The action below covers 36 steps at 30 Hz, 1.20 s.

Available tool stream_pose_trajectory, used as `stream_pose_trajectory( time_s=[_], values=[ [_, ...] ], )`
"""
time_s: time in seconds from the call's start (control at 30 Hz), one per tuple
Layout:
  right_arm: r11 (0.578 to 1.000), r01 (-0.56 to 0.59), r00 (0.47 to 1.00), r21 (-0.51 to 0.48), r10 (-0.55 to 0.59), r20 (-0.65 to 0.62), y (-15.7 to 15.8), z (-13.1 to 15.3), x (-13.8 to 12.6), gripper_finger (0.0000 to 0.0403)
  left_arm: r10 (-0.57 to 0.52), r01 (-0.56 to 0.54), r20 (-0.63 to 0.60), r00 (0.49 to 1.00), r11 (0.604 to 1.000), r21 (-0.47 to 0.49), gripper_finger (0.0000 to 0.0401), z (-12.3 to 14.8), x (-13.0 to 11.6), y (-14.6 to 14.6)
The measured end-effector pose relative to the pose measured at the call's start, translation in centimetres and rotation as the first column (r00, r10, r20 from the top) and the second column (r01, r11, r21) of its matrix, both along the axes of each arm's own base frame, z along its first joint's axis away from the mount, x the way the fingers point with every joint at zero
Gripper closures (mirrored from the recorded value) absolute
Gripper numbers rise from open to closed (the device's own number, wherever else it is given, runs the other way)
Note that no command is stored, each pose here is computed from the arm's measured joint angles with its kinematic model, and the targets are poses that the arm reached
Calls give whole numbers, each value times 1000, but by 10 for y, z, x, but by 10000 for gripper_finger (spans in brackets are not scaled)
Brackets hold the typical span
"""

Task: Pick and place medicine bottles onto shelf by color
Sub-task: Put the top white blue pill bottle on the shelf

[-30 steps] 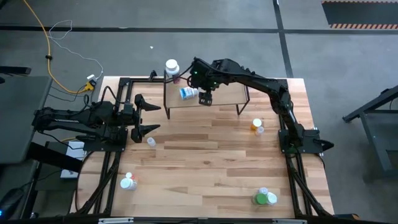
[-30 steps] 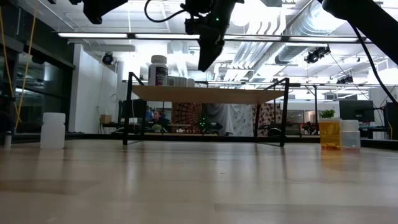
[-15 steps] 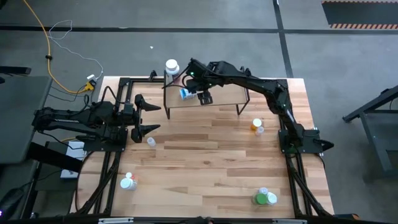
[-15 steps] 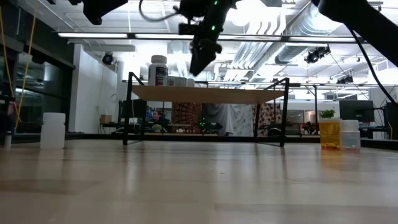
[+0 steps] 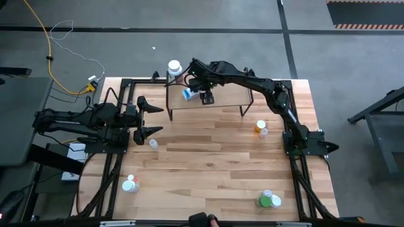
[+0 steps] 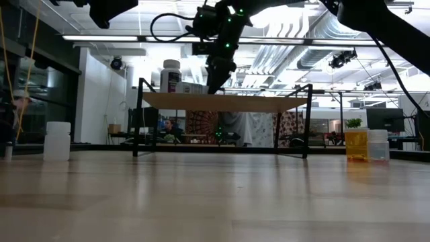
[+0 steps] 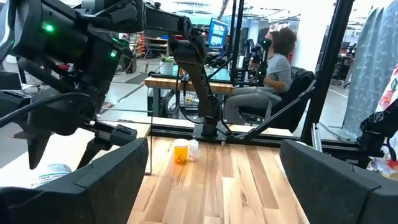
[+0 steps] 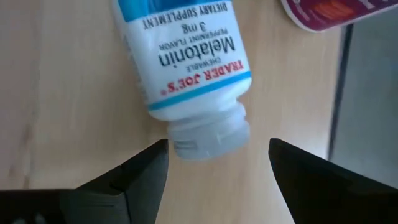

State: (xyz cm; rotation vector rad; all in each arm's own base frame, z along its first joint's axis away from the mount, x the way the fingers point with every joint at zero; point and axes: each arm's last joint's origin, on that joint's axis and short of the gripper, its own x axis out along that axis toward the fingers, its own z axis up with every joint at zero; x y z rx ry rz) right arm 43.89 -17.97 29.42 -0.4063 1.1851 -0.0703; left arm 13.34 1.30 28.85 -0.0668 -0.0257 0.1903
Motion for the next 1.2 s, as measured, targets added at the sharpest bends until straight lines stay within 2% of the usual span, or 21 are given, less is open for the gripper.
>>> stream_pose_trajectory(
  time_s=[0.47,0.63,0.9,1.03,1.2],
  values=[
    [987,-148,989,-66,147,-14,9,-3,9,135,0,0,-2,1000,1000,-1,46,0,0,0],
    [987,-152,988,-59,151,-26,11,-4,9,158,0,0,-1,1000,1000,-1,46,0,0,0],
    [989,-121,992,-79,118,-49,11,-4,7,253,0,0,-2,1000,1000,0,46,0,0,0],
    [995,-85,993,-49,81,-85,14,2,-1,253,0,0,-5,1000,1000,17,46,0,0,0],
    [999,5,995,33,-2,-101,27,28,-23,253,0,0,-6,1000,1000,17,46,0,0,0]
  ],
)
